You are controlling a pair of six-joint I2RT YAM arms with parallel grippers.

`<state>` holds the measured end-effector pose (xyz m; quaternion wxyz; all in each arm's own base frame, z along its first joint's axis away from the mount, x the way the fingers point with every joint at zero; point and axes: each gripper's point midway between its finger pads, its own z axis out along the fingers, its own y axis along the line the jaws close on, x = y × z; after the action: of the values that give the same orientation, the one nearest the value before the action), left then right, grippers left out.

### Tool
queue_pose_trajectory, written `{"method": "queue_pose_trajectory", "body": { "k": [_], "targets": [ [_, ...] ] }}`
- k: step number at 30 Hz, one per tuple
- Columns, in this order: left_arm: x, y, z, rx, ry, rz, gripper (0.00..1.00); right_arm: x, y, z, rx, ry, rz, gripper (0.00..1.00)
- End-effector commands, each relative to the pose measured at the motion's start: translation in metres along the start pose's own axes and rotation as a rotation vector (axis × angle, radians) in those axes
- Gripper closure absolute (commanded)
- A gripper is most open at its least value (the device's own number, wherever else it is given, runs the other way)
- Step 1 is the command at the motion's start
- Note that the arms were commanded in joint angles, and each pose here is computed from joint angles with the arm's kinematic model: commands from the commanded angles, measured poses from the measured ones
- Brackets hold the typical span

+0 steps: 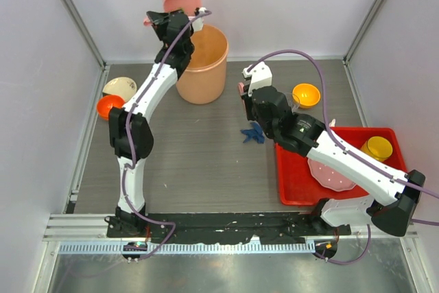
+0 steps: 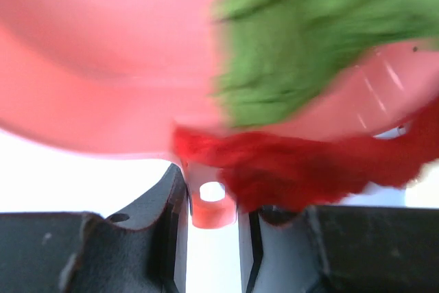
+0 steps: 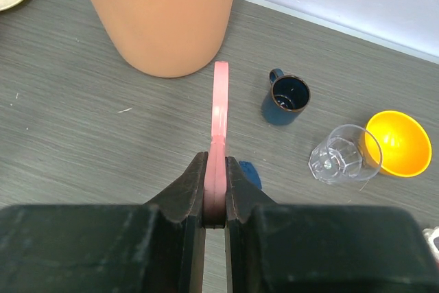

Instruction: Sweep away the paper scraps from the table

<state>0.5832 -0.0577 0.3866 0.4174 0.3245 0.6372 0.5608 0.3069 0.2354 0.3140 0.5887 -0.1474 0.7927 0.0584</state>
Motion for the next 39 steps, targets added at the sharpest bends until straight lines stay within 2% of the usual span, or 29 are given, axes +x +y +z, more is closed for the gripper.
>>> {"method": "queue_pose_trajectory", "body": {
  "k": [1,5,10,14,17,20,21,22,23,24,25,27,34,39],
  "targets": [
    [0.0,0.081,-0.024,-0.311,0.006,0.084,1.0,-0.014,-0.006,-0.005,0.004,-0.046,-0.004,0.99],
    [-0.003,0.08,-0.028,-0.368,-0.022,0.155,1.0,-0.012,-0.006,-0.004,0.007,-0.042,-0.017,0.99],
    [0.0,0.088,-0.034,-0.389,-0.027,0.147,1.0,-0.011,-0.012,-0.008,0.017,-0.046,-0.036,0.99],
    [0.009,0.097,-0.038,-0.378,-0.004,0.094,1.0,0.002,-0.015,-0.003,0.039,-0.01,-0.11,0.99],
    [0.022,0.09,-0.041,-0.275,0.003,-0.006,1.0,0.024,-0.023,0.008,0.101,0.043,-0.199,0.99],
    [0.035,0.078,-0.054,-0.133,-0.021,-0.138,1.0,0.05,-0.027,0.02,0.147,0.111,-0.299,0.99],
    [0.041,0.059,-0.057,-0.033,-0.013,-0.098,1.0,0.058,-0.03,0.023,0.159,0.132,-0.323,0.99],
    [0.049,0.062,-0.067,-0.003,-0.021,-0.211,1.0,0.063,-0.029,0.026,0.159,0.149,-0.352,0.99],
    [0.052,0.054,-0.073,0.049,-0.03,-0.226,1.0,0.069,-0.028,0.029,0.154,0.166,-0.371,0.99],
    [0.056,0.031,-0.081,0.168,-0.04,-0.178,1.0,0.079,-0.022,0.034,0.121,0.192,-0.392,0.99],
    [0.062,0.029,-0.094,0.216,-0.048,-0.277,1.0,0.085,-0.017,0.036,0.088,0.21,-0.42,0.99],
    [0.071,-0.004,-0.114,0.393,-0.063,-0.26,1.0,0.098,-0.011,0.039,0.049,0.238,-0.442,0.99],
    [0.112,-0.082,-0.192,0.792,-0.037,-0.278,1.0,0.141,0.003,0.046,-0.021,0.367,-0.479,0.99],
    [0.136,-0.14,-0.255,1.124,0.017,-0.258,1.0,0.151,0.062,0.04,-0.249,0.37,-0.346,0.99]
  ]
}}
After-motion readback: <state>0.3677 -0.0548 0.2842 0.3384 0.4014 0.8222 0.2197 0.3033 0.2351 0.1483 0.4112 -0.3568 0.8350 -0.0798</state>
